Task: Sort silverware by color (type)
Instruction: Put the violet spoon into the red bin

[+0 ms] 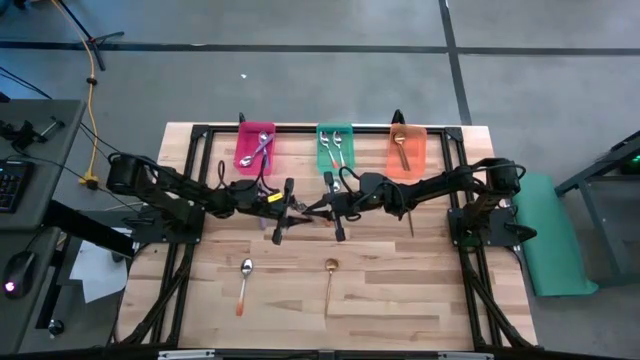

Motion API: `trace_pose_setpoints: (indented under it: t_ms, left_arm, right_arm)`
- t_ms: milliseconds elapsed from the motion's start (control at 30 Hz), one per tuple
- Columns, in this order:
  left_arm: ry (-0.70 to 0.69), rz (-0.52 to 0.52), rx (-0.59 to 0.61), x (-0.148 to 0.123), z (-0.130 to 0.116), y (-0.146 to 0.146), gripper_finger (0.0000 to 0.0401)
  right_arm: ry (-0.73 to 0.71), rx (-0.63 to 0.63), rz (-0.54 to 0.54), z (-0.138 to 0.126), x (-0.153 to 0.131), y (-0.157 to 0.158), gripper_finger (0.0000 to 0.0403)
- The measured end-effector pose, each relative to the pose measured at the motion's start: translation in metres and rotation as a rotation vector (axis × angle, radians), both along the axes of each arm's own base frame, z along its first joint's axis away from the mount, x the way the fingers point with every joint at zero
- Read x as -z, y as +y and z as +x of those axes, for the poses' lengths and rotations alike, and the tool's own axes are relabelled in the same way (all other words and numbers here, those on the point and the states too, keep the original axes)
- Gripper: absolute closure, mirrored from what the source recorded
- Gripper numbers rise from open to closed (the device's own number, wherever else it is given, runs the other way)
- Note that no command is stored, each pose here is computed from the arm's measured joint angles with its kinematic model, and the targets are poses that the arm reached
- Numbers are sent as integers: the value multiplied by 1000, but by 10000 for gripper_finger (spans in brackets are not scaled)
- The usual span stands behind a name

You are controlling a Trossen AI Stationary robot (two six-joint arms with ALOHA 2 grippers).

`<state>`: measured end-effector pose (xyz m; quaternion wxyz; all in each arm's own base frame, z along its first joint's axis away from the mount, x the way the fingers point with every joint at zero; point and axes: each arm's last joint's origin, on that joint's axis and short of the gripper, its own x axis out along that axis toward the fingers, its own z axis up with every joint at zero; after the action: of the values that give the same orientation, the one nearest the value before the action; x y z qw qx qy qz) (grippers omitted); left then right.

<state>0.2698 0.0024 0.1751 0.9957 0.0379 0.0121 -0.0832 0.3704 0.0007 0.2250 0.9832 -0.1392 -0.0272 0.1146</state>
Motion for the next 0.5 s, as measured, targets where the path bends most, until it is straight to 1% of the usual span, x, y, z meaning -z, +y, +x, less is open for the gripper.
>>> trace_pose_setpoints:
  t_ms: [100,133,300,367,433,500]
  left_arm:
    - [-2,13,-1,0,0,0,366]
    - [-2,17,-2,0,0,0,377]
    - [31,18,-4,1,-1,1,379]
    - [56,28,-29,0,-3,1,379]
    - [92,40,-78,-3,-8,3,379]
    - [130,44,-121,-9,-14,4,379]
  right_arm:
    - [1,5,0,0,0,0,403]
    - [4,14,1,0,0,0,403]
    - [48,35,11,0,4,-1,402]
    - [59,84,19,1,5,-1,402]
    - [64,138,26,1,5,-1,400]
    - [74,191,29,0,4,-2,392]
